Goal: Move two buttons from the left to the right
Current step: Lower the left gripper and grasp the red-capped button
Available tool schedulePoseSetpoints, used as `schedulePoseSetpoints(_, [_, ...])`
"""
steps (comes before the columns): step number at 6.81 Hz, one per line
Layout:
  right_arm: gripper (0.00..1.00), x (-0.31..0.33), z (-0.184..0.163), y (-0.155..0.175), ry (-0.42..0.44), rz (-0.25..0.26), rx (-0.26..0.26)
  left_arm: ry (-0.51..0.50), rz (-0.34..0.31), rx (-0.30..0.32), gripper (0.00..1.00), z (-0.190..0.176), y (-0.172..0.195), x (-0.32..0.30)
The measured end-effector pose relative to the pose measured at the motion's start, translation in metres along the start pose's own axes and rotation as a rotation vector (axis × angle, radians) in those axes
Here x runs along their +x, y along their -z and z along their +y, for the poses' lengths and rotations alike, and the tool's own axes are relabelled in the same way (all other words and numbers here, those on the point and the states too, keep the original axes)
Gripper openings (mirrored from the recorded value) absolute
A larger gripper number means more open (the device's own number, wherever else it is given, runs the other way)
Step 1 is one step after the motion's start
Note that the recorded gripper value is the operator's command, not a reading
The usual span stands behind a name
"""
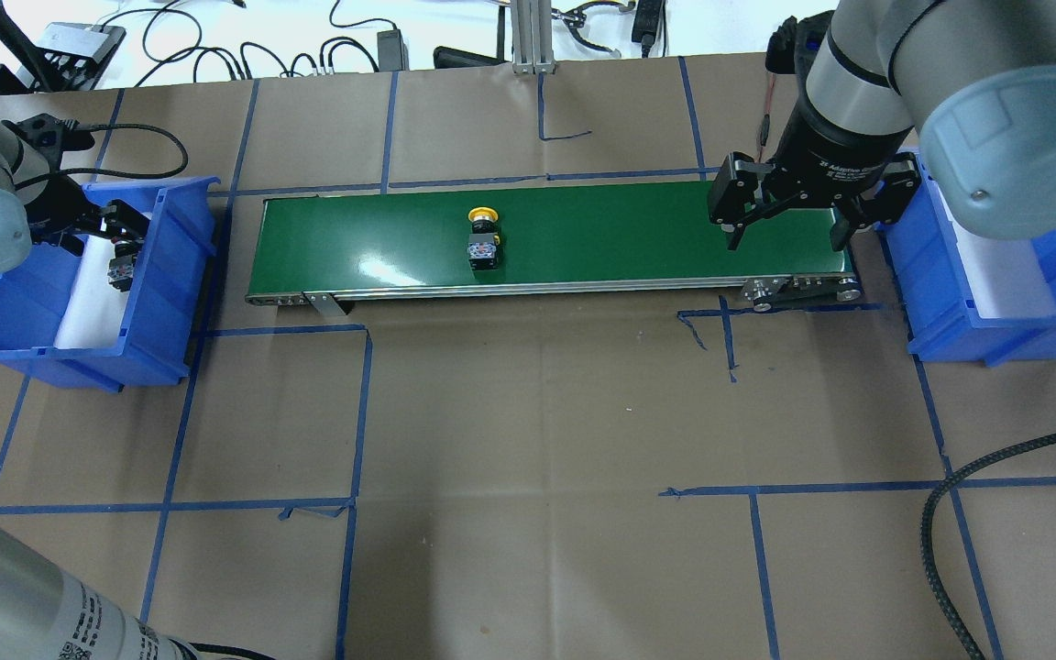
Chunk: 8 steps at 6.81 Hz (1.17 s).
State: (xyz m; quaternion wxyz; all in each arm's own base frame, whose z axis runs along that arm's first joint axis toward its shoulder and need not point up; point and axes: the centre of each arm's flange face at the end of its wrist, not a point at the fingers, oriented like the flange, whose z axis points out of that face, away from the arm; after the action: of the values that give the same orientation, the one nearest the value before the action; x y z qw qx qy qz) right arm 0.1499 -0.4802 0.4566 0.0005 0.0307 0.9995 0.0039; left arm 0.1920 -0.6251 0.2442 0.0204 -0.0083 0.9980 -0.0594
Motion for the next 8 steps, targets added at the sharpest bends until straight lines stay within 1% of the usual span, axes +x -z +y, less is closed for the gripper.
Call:
schedulePoseSetpoints(3, [1.0, 0.0, -0.001, -0.001, 0.0, 0.001, -0.003, -0.001, 0.002, -0.002, 0.98, -0.003, -0.024, -0.001])
schedulePoseSetpoints(4, [1.0, 0.0, -0.001, -0.002, 0.0, 0.001, -0.003, -0.001, 0.004, -0.006, 0.85, -0.003, -0.031, -0.002])
schedulePoseSetpoints(5, [1.0, 0.0, -0.001, -0.002, 0.0, 0.002, -0.005, 0.0, 0.007, -0.012, 0.54, -0.003, -0.038, -0.002])
schedulePoseSetpoints(6, [1.0, 0.0, -0.001, -0.003, 0.0, 0.001, -0.006, -0.001, 0.009, -0.016, 0.28, -0.003, -0.04, -0.001])
schedulePoseSetpoints(7, [1.0, 0.0, -0.001, -0.004, 0.0, 0.001, -0.007, -0.001, 0.008, -0.015, 0.16, -0.003, -0.039, -0.001])
schedulePoseSetpoints(8, [1.0, 0.0, -0.001, -0.004, 0.0, 0.002, -0.008, -0.001, 0.005, -0.011, 0.11, -0.004, -0.036, -0.001])
